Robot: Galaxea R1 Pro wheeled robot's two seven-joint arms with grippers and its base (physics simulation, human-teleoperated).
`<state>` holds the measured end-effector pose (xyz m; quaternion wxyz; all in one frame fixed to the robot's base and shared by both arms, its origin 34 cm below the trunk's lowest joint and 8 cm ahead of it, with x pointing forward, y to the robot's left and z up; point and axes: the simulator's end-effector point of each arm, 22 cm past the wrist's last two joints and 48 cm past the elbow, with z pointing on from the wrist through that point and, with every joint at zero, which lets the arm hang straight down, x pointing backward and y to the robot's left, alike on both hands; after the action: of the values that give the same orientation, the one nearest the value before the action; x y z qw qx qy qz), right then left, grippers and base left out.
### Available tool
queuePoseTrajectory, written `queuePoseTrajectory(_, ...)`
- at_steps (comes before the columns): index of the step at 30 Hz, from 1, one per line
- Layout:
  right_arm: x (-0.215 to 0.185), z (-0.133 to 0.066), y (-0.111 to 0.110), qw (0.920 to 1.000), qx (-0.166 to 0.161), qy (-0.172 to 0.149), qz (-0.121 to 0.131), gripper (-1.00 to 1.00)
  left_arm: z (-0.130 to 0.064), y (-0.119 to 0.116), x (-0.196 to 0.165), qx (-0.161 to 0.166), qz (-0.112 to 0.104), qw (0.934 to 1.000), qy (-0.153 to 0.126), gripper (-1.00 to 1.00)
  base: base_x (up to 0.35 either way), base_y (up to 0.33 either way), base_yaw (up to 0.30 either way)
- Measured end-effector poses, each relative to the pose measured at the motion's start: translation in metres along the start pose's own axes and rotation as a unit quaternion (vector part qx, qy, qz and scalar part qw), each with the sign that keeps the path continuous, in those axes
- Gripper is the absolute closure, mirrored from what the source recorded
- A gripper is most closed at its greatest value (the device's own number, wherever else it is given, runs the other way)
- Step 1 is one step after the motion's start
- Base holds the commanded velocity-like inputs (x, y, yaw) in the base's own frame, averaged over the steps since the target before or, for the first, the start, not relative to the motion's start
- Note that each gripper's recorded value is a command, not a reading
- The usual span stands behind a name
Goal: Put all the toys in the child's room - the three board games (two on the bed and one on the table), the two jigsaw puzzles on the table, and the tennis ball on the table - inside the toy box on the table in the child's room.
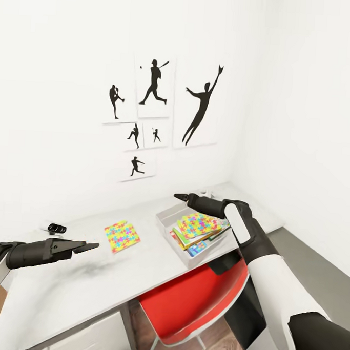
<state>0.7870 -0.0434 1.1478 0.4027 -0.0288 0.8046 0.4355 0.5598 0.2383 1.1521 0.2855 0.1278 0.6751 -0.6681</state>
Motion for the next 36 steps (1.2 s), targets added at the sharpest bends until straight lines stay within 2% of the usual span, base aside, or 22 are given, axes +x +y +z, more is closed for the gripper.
queuePoseTrajectory(14, 0.0, -0.001, 0.008, 0.9998, 0.015, 0.002, -0.015, -1.0, 0.0, -0.011, -0.003, 0.003, 0.011, 0.9999, -0.001, -1.0, -0.163, 0.221, 0.142)
queuePoseTrajectory(31, -0.005, -0.004, 0.028, 0.9997, 0.006, -0.004, -0.021, -1.0, -0.001, -0.024, -0.006, 0.006, 0.025, 0.9997, -0.003, -1.0, -0.016, 0.259, 0.144)
queuePoseTrajectory(36, 0.0, -0.002, 0.028, 0.9998, 0.008, 0.001, -0.016, -1.0, -0.001, -0.028, -0.007, 0.007, 0.029, 0.9996, -0.003, -1.0, 0.0, 0.276, 0.148)
